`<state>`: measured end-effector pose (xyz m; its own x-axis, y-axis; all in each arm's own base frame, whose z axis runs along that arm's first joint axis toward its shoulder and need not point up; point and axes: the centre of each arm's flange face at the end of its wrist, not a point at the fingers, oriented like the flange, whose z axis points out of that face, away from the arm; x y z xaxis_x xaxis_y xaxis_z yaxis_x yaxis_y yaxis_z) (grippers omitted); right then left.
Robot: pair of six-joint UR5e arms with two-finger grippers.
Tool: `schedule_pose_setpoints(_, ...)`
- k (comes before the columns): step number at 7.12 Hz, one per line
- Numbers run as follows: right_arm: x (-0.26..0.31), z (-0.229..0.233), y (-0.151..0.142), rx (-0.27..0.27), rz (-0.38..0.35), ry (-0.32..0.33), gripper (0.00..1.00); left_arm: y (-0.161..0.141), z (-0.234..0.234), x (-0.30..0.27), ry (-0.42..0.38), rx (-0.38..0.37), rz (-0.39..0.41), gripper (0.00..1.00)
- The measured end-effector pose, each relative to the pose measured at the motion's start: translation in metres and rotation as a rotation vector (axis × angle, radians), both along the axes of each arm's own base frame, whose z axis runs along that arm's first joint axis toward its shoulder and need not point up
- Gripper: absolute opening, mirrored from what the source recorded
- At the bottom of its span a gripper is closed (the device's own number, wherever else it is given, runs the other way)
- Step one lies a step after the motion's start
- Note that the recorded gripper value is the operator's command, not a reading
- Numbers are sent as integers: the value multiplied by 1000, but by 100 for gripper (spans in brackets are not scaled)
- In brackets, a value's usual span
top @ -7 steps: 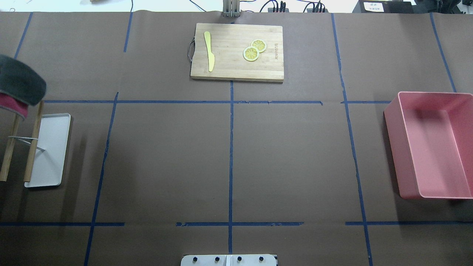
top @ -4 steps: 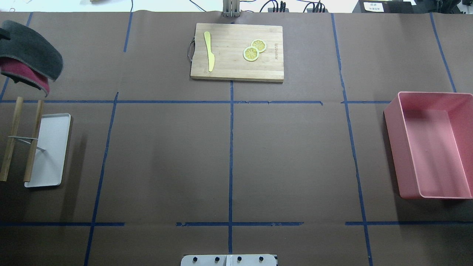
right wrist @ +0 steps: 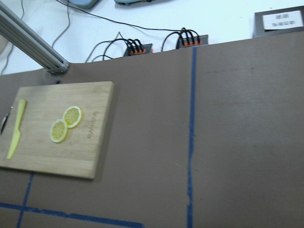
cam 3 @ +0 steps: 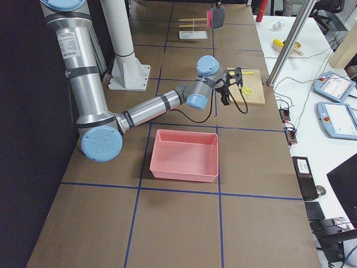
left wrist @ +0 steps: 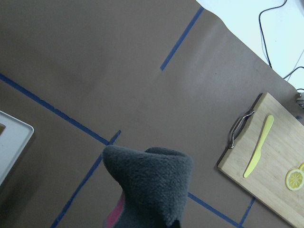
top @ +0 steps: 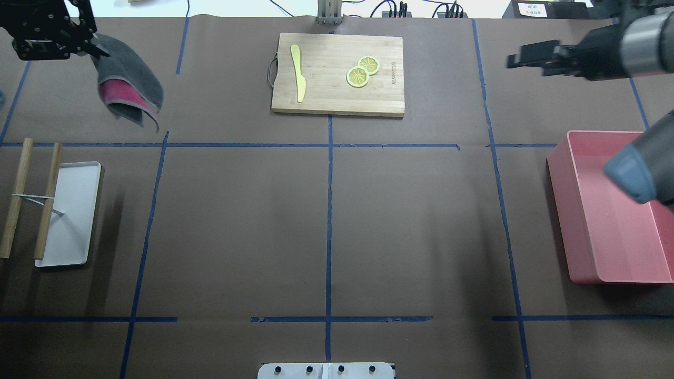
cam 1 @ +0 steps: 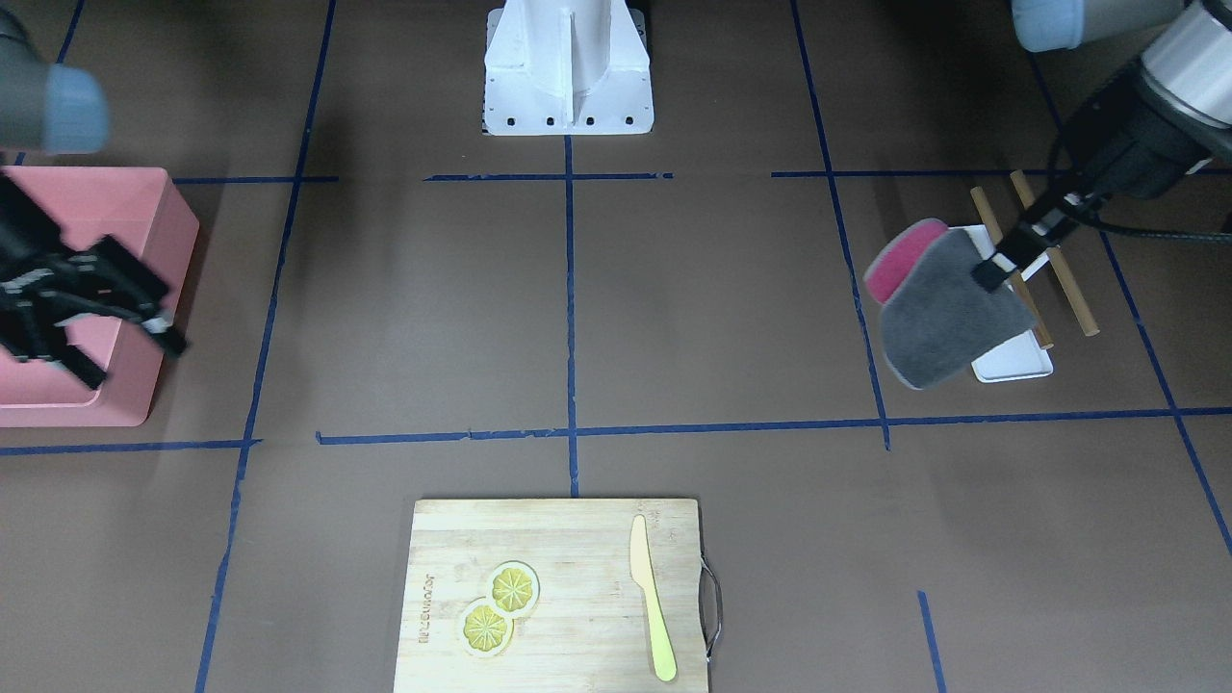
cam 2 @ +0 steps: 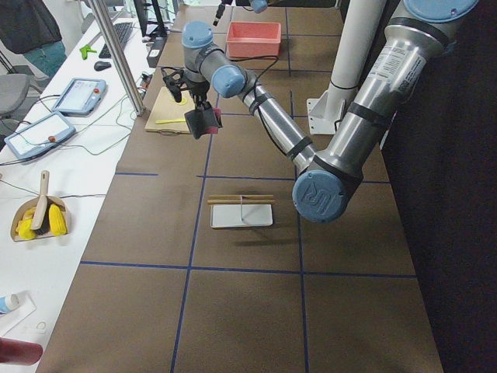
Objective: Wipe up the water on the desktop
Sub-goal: 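Carry the towel to table center with left gripper while right gripper approaches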
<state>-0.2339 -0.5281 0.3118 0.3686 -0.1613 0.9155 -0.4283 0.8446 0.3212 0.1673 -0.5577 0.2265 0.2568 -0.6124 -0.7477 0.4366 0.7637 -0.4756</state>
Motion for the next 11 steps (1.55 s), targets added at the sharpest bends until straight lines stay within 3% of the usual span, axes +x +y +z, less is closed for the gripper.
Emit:
schedule_pose_setpoints(2,-89,-72,47,170,14,-48,100,4,-29,38,49,-78,-85,3)
schedule_pose_setpoints(3,-126,-95,75,279,14,-11,100,8,-38,61,45,-93,-113,3)
schedule_pose_setpoints(4,-155,-110,101,383,23,68,100,12,-45,82,36,-92,-120,3)
schedule_pose_setpoints(5,-176,-126,120,446,35,150,100,17,-53,105,27,-86,-111,3)
schedule_pose_setpoints(7,-214,-164,150,481,65,258,100,23,-80,147,32,-104,-103,3)
schedule_pose_setpoints(11,-230,-178,166,490,64,278,99,54,-129,208,80,-130,-61,3)
